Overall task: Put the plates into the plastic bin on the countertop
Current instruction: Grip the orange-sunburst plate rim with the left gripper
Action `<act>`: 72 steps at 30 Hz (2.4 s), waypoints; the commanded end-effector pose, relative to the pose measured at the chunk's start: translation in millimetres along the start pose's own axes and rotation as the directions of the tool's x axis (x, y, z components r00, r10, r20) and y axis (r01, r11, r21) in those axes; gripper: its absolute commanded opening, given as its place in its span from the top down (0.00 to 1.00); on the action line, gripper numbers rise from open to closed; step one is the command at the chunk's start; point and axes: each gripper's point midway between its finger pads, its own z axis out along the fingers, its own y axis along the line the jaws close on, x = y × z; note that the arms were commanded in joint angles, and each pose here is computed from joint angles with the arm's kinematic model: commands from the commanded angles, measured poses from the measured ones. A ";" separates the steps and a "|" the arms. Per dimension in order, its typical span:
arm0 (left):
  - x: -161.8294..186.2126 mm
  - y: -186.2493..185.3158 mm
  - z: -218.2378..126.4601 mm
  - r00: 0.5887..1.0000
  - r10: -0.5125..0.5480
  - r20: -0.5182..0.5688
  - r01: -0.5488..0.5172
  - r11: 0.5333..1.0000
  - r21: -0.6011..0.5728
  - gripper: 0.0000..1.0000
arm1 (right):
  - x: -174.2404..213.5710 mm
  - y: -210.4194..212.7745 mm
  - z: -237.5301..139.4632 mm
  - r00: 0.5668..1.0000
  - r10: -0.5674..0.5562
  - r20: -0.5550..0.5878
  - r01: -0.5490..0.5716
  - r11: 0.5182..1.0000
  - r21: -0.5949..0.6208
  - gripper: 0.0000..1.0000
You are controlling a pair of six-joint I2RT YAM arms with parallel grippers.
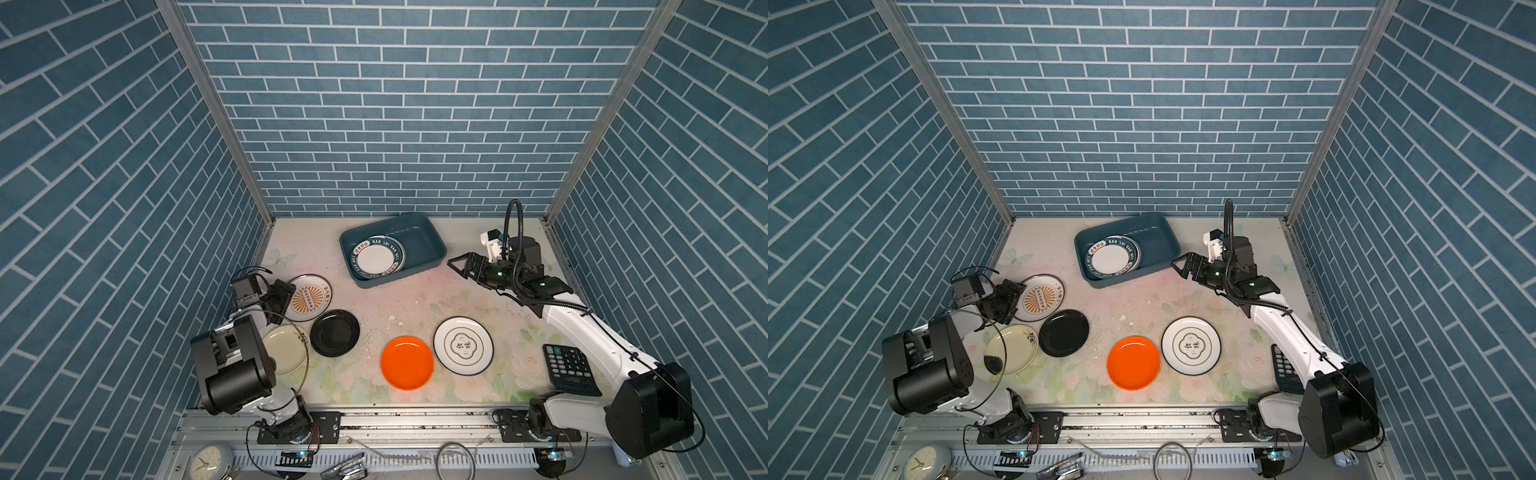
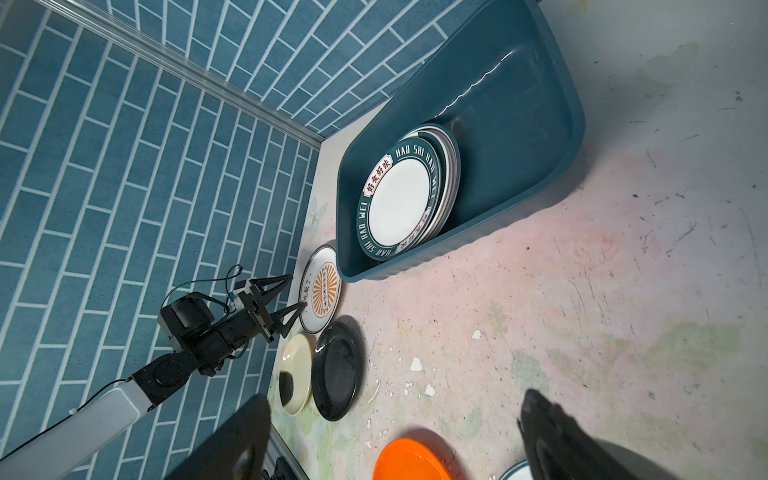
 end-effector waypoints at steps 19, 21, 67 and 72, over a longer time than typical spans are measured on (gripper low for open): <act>-17.4 -11.7 19.9 0.999 -0.030 -0.024 0.032 0.993 0.114 0.55 | -6.7 1.4 -5.5 0.997 0.047 0.054 -0.047 0.999 -0.010 0.08; -16.9 -8.5 20.2 0.999 -0.025 -0.022 0.027 0.995 0.099 0.56 | -7.6 2.1 -6.0 0.997 0.046 0.056 -0.045 0.999 -0.011 0.08; -1.5 53.7 3.1 1.000 0.023 -0.011 -0.024 0.982 -0.188 0.57 | -24.6 -28.8 -4.3 0.990 0.112 0.083 -0.112 0.994 -0.007 0.10; 9.3 57.2 6.5 0.999 0.023 -0.032 -0.028 0.987 -0.158 0.62 | -28.0 -30.1 -4.4 0.987 0.117 0.107 -0.116 0.993 -0.014 0.10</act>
